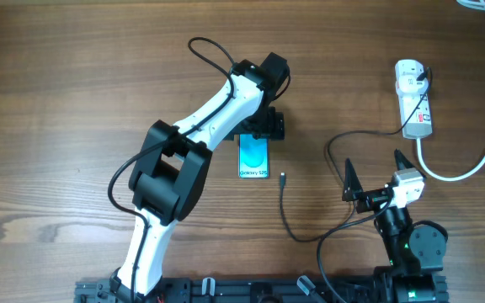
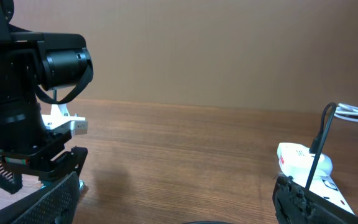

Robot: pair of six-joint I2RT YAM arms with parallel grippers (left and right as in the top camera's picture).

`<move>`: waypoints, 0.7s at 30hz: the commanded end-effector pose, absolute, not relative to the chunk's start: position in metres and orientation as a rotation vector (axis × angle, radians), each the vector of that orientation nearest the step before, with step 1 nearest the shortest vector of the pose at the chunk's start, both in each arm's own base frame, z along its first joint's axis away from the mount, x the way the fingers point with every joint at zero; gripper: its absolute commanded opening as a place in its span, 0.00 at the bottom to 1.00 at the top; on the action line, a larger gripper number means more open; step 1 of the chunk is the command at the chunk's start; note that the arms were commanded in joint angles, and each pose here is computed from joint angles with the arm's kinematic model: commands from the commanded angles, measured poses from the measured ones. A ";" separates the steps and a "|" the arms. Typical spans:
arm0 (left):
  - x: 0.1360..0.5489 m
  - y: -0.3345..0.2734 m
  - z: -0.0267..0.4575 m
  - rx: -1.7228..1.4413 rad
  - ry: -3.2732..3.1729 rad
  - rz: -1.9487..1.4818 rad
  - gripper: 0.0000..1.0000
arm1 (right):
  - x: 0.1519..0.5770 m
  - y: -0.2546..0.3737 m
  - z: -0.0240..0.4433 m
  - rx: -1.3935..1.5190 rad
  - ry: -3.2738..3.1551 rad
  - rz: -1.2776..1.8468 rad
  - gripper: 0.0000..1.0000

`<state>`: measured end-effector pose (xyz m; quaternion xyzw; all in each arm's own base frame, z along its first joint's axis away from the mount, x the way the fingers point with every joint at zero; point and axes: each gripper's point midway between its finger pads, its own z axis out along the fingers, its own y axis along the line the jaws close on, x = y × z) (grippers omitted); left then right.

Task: Plug charger to phone and switch on socket
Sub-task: 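Lower the left gripper onto the phone's top edge and close it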

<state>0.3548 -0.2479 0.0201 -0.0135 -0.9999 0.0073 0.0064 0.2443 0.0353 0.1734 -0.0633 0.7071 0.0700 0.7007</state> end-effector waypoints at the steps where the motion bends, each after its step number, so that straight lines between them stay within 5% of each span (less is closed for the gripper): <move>1: 0.353 -0.243 0.012 -0.037 -3.118 -0.019 1.00 | 0.244 0.035 0.177 -0.143 1.561 0.145 1.00; 21: 0.333 -0.245 -0.019 -0.040 -3.060 0.040 1.00 | 0.244 0.035 0.177 -0.143 1.561 0.145 1.00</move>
